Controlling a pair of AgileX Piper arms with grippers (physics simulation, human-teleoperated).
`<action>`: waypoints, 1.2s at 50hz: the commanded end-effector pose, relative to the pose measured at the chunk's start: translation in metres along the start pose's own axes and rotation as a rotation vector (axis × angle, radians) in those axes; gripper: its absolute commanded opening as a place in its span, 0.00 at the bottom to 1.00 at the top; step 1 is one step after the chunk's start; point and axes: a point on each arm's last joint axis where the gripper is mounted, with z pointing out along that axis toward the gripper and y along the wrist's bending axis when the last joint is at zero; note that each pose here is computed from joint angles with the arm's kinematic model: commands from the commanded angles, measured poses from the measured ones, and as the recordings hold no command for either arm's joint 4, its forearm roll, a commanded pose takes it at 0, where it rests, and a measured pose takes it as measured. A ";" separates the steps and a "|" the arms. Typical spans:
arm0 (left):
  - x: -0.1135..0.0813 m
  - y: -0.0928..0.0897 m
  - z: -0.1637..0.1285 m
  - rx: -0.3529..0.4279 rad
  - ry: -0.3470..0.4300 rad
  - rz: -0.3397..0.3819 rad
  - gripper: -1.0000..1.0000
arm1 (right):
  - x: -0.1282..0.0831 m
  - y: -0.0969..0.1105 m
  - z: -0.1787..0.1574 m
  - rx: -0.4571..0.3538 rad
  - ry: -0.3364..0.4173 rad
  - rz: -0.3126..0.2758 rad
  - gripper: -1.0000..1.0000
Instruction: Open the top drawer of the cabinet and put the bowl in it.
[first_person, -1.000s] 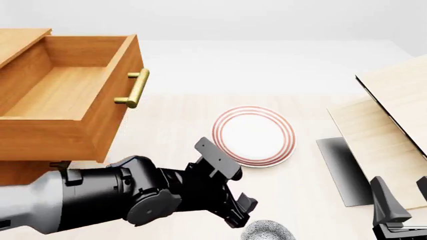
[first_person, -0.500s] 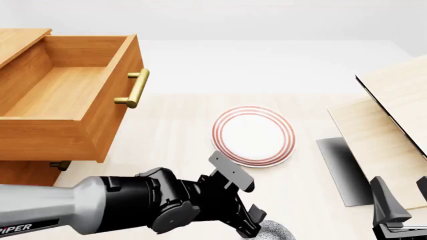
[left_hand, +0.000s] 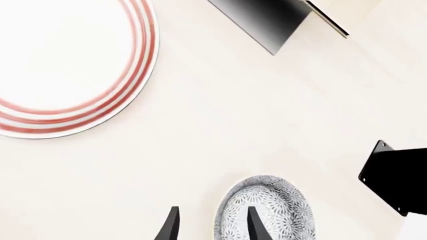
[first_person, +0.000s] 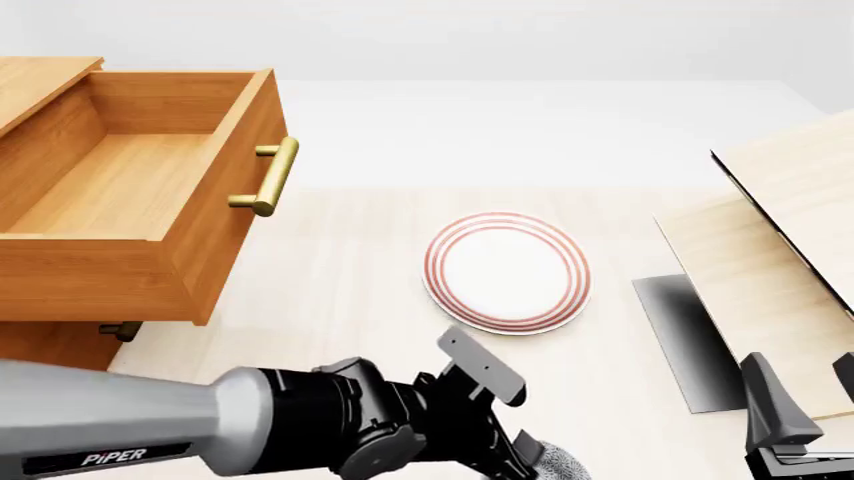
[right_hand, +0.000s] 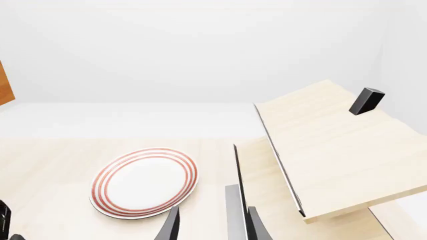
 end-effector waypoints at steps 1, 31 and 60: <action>0.003 -0.007 0.012 0.011 0.014 -0.005 1.00 | 0.000 0.000 0.000 0.000 0.000 0.000 1.00; 0.019 -0.018 0.045 0.023 0.064 -0.028 1.00 | 0.000 0.000 0.000 0.000 0.000 0.000 1.00; 0.029 -0.023 0.053 0.034 0.068 -0.058 0.00 | 0.000 0.000 0.000 0.000 0.000 0.000 1.00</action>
